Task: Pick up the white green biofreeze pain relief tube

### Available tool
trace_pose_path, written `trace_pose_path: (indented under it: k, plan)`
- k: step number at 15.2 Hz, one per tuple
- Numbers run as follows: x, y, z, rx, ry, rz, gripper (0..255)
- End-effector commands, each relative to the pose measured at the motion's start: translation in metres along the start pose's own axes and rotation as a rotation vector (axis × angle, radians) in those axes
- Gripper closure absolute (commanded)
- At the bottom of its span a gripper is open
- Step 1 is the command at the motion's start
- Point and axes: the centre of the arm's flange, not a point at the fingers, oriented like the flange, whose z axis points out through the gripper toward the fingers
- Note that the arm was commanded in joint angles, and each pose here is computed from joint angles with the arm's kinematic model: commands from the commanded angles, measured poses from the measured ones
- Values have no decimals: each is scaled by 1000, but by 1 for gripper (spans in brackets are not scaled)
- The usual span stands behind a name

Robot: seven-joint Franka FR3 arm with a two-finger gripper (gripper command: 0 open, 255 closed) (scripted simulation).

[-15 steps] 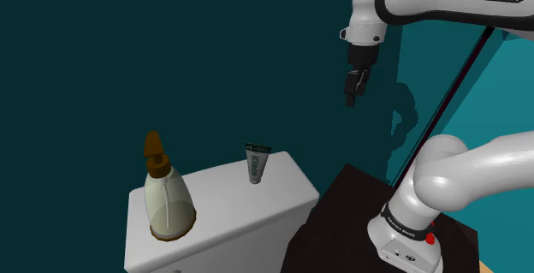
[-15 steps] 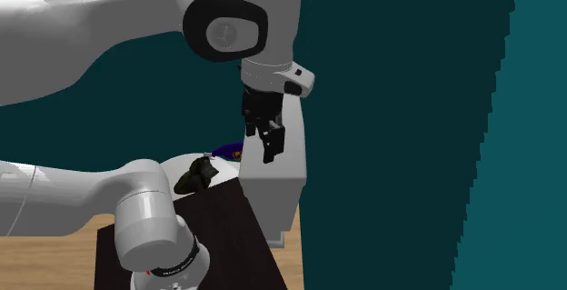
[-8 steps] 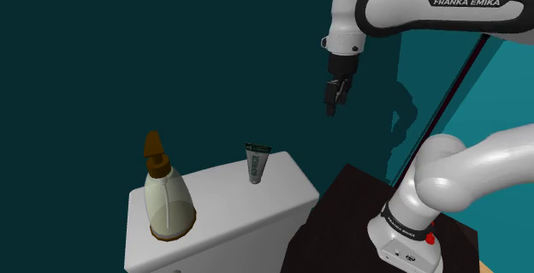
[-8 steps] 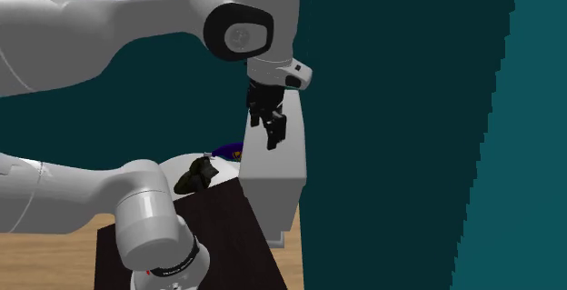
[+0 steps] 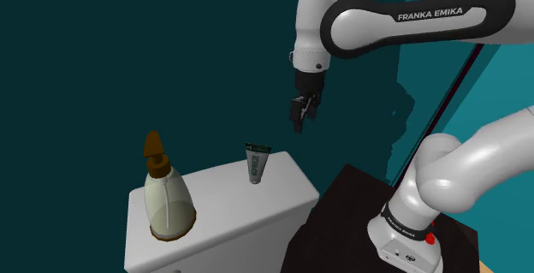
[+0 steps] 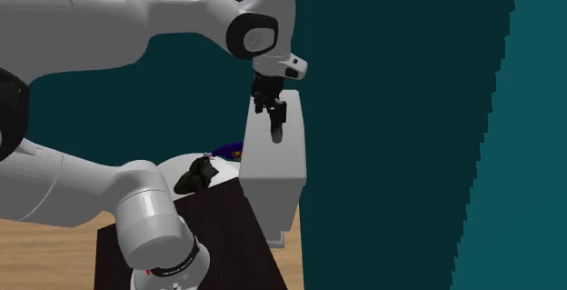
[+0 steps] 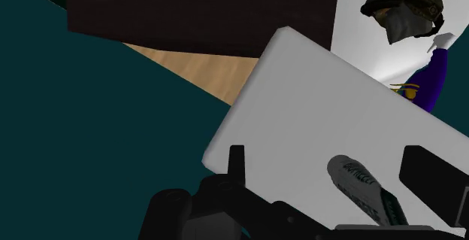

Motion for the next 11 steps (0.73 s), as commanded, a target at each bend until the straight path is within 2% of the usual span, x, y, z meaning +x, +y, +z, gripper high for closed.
trace_pose_path:
  k: [1,7,11]
  plan:
    - [13,-20,5,5,7,-6,0]
    - [52,-83,25,17,24,-24,0]
    - [55,-83,41,17,25,-24,0]
